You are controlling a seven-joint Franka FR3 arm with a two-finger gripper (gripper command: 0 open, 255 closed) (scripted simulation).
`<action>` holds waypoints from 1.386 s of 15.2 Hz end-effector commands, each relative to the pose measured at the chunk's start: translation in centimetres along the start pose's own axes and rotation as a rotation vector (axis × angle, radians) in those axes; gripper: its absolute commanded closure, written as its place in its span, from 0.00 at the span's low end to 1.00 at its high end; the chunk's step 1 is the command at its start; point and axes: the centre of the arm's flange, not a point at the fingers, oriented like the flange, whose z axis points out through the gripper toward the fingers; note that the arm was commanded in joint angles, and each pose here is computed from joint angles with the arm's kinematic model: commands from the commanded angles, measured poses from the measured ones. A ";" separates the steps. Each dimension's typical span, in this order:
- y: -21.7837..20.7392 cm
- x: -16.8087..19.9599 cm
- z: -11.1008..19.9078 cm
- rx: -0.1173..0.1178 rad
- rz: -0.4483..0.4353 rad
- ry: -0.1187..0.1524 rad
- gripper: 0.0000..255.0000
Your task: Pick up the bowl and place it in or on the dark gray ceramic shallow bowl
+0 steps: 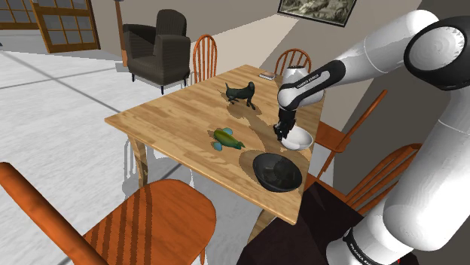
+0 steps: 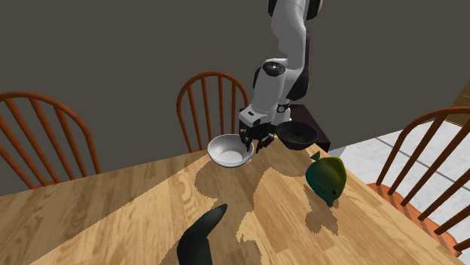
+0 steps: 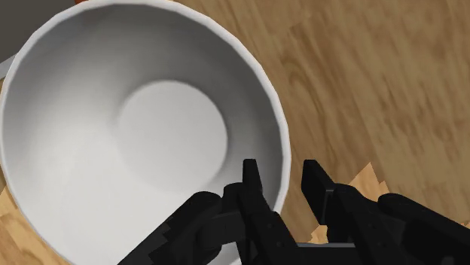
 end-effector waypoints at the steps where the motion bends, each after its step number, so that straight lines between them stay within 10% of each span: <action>1: 0.0 0.0 0.0 0.000 0.000 0.000 1.00; 21: 0.9 -0.7 -6.8 0.000 0.000 0.000 1.00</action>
